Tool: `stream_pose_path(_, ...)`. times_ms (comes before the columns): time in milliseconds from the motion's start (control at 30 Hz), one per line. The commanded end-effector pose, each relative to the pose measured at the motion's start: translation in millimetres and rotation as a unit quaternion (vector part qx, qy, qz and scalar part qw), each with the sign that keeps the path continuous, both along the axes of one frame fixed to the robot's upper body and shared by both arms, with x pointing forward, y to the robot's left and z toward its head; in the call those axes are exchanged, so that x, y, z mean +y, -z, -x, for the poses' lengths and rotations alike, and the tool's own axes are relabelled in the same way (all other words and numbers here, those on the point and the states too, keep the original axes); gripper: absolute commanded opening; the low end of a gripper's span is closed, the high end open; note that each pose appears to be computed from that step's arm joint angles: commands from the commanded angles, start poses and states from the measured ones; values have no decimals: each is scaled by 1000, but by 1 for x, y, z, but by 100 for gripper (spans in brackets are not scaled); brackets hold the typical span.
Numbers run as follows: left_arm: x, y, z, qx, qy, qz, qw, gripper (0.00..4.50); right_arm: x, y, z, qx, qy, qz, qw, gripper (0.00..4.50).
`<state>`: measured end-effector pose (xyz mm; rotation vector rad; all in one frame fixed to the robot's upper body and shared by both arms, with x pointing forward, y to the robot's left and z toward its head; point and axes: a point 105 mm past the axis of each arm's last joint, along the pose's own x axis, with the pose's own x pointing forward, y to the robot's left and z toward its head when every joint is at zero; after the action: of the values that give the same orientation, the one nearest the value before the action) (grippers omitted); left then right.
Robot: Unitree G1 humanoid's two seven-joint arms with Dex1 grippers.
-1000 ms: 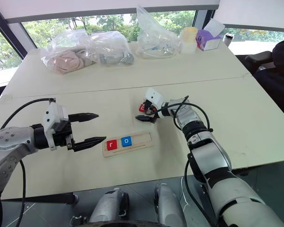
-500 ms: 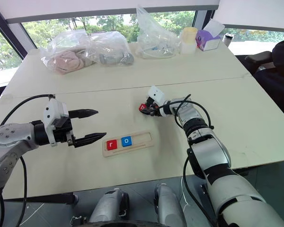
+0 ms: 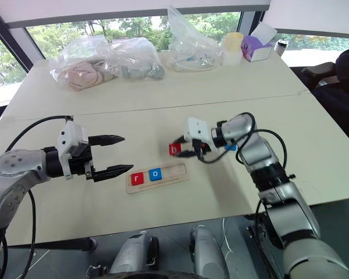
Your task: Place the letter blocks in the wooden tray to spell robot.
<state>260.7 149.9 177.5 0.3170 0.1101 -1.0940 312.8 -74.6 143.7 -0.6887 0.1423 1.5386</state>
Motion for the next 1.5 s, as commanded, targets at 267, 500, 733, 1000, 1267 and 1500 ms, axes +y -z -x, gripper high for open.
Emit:
stream_pose_path(267,0,-5,6,-9,8,-9,1000,450,20,10,16,23,-6,-12,1000,120)
stream_pose_path(500,1,-4,7,-8,7,-13,1000,450,31,26,2,29,23,-11,999,120)
stream_pose_path(733,2,-3,10,-8,3,-15,1000,450,29,39,3,42,21,6,999,120)
stream_pose_path(1000,1,-3,10,-11,0,-13,1000,450,28,46,4,48,17,19,999,120)
stream_pose_path(1267,1,-3,10,-12,-2,-10,1000,450,24,38,-2,43,16,26,999,120)
stream_pose_path(1500,-1,-3,9,-14,-3,-7,1000,450,19,39,2,55,7,40,998,120)
